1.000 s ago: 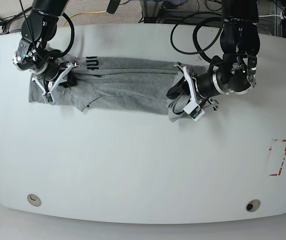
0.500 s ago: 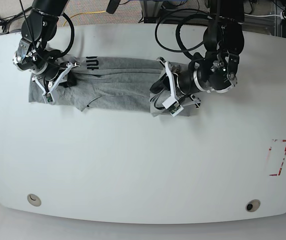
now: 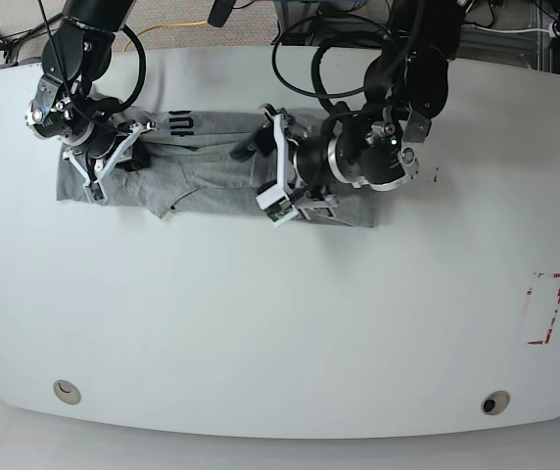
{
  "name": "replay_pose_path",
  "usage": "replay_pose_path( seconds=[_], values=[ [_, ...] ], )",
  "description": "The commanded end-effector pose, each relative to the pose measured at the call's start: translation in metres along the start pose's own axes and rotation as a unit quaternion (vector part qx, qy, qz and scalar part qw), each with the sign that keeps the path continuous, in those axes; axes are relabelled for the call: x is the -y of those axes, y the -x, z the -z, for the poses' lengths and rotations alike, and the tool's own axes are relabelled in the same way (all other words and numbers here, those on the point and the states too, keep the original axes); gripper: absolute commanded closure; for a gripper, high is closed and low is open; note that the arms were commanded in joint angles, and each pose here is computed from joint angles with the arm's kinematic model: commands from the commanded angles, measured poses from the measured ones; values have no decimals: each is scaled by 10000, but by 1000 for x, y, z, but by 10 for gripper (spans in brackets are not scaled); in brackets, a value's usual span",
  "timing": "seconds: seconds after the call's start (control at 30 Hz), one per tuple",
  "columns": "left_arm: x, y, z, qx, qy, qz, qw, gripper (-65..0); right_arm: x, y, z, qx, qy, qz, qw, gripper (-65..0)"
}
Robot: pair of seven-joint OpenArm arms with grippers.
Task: Fold the T-shirt properly
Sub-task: 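Lay the folded end down and move the right gripper to the strip's other end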
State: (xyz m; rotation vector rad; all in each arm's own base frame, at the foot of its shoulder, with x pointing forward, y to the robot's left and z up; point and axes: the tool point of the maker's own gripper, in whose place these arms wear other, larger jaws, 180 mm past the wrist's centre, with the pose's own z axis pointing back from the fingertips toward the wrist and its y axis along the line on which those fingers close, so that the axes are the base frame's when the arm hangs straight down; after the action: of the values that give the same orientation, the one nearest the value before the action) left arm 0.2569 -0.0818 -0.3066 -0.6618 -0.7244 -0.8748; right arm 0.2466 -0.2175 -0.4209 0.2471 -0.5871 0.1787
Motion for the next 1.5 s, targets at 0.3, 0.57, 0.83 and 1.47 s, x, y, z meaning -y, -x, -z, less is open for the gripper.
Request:
replay_pose_path(
  seconds=[0.3, 0.57, 0.83, 1.47],
  values=[
    [-86, -11, -48, 206, -1559, -266, 9872, -397, 11, 13, -4, -378, 232, -60, 9990, -86],
    [-99, 37, -69, -366, -1860, -159, 9817, -397, 5, -19, -21, 33, 307, -354, 9989, -171],
    [-90, 61, -77, -349, -1850, -108, 9821, -397, -1, -44, -48, 561, 114, -212, 9981, -474],
    [-102, 129, -45, -680, -1549, -1054, 9799, -397, 116, -37, -133, 1209, 1126, 1458, 9754, -650]
  ],
)
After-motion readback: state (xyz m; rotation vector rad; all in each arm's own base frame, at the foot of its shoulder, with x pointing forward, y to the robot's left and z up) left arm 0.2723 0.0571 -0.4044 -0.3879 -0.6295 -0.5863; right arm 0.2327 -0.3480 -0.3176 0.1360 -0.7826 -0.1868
